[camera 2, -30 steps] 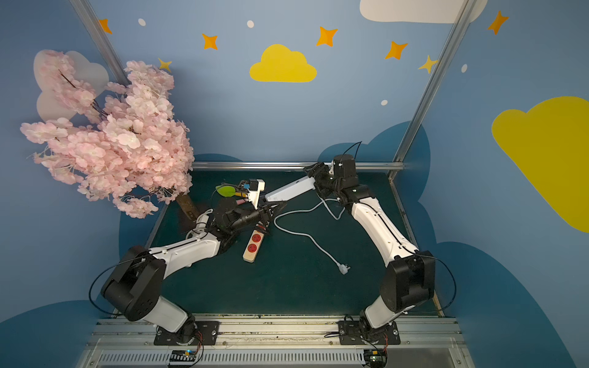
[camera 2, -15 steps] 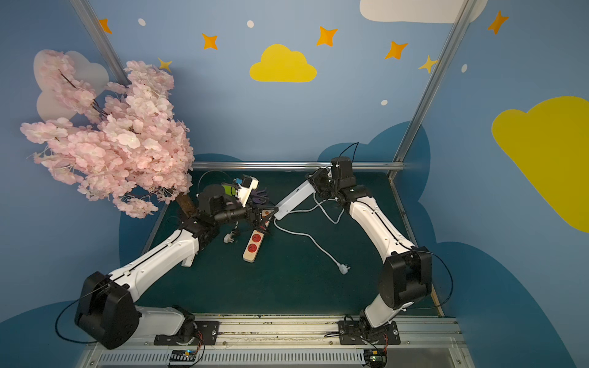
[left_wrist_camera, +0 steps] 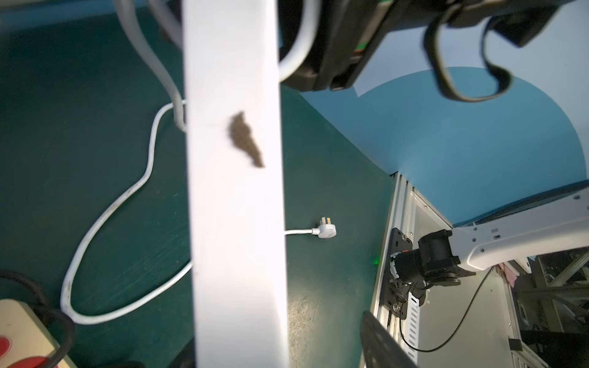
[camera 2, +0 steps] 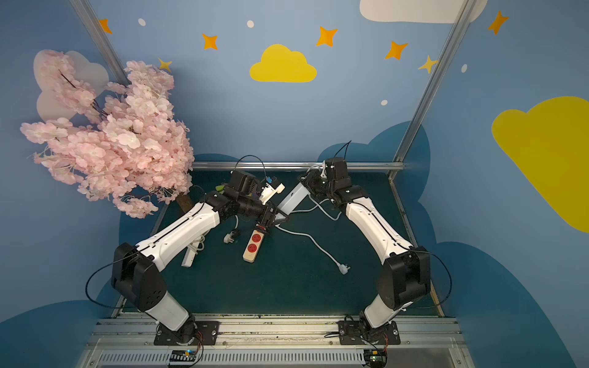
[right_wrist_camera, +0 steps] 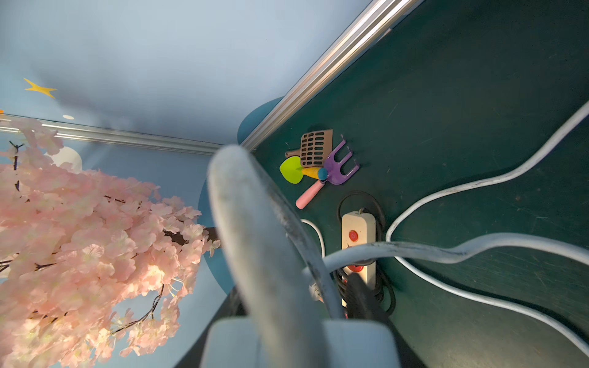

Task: Wrap the cord around the power strip
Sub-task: Adjust the power strip, then wrap the power cord around the power strip.

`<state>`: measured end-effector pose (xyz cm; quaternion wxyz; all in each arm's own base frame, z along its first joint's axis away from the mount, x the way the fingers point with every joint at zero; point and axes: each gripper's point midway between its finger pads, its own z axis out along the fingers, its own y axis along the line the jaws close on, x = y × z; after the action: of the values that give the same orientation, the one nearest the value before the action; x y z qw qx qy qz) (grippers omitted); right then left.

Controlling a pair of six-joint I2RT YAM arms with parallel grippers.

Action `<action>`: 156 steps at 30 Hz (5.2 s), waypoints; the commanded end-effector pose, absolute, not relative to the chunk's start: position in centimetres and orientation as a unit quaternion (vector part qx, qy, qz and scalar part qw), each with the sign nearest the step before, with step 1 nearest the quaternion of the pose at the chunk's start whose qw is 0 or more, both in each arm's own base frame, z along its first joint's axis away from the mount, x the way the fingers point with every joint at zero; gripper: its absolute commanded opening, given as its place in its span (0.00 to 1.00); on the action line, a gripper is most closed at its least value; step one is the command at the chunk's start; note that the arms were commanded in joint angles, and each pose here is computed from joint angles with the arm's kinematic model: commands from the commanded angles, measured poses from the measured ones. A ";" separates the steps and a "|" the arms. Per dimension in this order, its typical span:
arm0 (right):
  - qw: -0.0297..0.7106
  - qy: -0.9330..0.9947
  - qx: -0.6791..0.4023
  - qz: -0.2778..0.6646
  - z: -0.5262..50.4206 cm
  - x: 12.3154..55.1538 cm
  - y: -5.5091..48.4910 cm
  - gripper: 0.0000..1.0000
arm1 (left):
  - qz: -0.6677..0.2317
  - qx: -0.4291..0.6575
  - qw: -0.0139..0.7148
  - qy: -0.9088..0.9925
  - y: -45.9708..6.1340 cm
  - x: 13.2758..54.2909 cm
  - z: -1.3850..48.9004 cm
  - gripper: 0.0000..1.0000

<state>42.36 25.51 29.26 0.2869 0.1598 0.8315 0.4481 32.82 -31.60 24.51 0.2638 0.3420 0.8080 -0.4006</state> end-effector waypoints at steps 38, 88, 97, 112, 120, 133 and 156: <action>0.604 0.730 -0.265 0.180 24.6 47.0 17.7 0.85 | -0.491 0.333 0.360 0.720 -30.3 31.3 40.5 0.03; 0.688 0.579 -0.429 -0.091 36.4 35.4 21.5 0.00 | -0.051 0.390 0.294 0.871 -21.9 42.1 25.6 0.02; 0.596 0.641 -0.477 -0.078 37.5 44.7 18.5 0.00 | -0.257 0.542 0.161 0.784 -28.1 27.4 22.9 0.02; 0.575 0.682 -0.369 0.260 29.9 52.5 20.1 0.35 | -0.449 0.556 0.287 0.639 -33.1 23.2 34.1 0.03; 0.605 0.694 -0.256 0.294 27.3 54.7 21.5 0.55 | -0.444 0.537 0.341 0.631 -33.4 24.4 37.2 0.03; 0.570 0.739 -0.183 0.310 20.7 55.2 24.2 0.55 | -0.442 0.492 0.417 0.624 -33.0 27.0 41.7 0.03; 0.497 0.755 -0.405 -0.136 18.5 39.7 22.4 0.00 | -0.022 0.203 0.461 0.863 -13.7 50.4 31.4 0.02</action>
<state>39.91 26.89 17.51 0.5184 -0.3790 0.7657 0.0345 49.47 -16.54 30.98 0.4518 0.1896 0.8596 -0.1451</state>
